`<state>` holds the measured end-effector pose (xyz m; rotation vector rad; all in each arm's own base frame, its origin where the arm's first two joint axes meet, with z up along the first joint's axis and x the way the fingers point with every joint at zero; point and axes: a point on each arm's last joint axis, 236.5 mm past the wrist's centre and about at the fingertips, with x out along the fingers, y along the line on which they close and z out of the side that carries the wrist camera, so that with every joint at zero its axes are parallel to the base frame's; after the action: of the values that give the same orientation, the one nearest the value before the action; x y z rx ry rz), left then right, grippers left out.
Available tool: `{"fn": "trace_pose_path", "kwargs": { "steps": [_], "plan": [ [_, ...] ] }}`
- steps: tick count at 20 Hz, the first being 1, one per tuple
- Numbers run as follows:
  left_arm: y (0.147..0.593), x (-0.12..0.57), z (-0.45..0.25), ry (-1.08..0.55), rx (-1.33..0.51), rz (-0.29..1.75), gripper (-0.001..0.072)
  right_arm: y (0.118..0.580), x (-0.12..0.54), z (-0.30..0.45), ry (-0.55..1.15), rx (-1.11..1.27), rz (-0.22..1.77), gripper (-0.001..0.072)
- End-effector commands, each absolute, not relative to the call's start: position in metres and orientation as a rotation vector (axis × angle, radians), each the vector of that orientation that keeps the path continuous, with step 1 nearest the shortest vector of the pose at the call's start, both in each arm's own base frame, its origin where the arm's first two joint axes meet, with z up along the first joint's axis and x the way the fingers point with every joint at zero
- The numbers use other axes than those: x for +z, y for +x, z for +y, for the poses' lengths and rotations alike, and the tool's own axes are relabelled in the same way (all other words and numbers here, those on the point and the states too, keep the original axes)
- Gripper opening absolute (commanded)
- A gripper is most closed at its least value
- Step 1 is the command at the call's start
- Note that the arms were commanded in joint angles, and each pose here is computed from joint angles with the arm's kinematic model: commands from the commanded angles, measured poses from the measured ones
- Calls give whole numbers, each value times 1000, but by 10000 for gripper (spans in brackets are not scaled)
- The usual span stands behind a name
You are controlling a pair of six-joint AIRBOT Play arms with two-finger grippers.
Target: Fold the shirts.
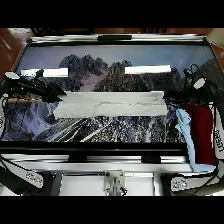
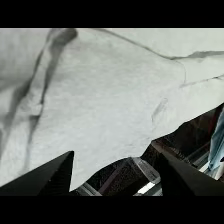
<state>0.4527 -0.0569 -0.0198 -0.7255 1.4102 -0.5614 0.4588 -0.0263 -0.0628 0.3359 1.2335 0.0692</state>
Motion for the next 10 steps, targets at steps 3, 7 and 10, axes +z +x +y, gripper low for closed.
{"fn": "trace_pose_path", "kwargs": {
  "steps": [3,7,10],
  "plan": [
    [448,22,-63,-632,-610,1333,581,461,-89,-7,502,110,1275,620],
    [453,52,-73,-563,-621,1242,581,459,-106,12,637,125,1321,620],
    [455,64,-90,-529,-639,1207,581,444,-113,32,646,177,1402,546]
  ]
}}
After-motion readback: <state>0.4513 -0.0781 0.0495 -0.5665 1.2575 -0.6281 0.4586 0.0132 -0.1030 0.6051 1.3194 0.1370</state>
